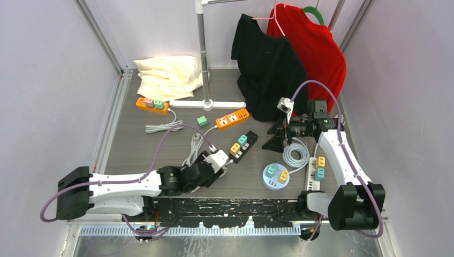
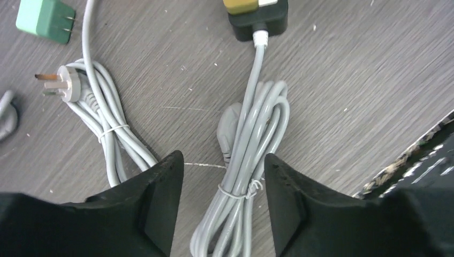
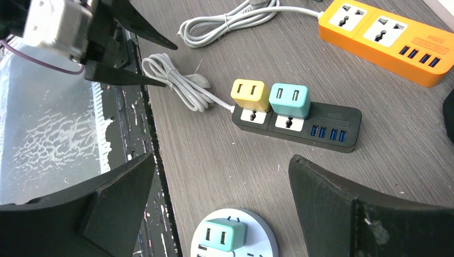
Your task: Pull the plug off the socket
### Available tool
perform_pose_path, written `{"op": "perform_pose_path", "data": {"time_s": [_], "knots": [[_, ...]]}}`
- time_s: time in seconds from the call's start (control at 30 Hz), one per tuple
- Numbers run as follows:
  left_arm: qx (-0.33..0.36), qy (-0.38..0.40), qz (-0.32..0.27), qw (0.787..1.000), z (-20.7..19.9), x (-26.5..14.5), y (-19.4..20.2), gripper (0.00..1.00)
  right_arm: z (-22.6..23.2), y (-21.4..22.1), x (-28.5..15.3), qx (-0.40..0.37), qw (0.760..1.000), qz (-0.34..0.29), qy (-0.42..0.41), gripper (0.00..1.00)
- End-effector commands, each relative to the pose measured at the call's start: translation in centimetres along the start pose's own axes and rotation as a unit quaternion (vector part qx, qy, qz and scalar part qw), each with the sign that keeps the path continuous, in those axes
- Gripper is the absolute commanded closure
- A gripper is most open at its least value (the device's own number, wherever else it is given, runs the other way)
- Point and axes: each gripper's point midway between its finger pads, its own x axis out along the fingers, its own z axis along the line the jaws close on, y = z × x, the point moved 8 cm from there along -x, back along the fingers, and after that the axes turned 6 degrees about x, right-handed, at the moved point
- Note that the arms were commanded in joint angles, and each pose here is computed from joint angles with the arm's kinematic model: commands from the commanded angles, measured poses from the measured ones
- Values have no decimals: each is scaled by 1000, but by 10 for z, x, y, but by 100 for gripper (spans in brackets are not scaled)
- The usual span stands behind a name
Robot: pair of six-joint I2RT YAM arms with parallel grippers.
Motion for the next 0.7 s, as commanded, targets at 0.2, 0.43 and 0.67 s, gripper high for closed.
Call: {"op": "perform_pose_path", "data": {"time_s": [0.2,0.43,0.67], "knots": [[-99,58,-159,981,3,-29,-46,6,3,-15,-5,-36,999,-13,4,0],[-161,91,-198,962,15,-26,-75,0,3,-15,-5,-37,999,-13,3,0],[-222,119,-191,949,31,4,-92,1,4,-15,-6,-38,999,-13,3,0]]}}
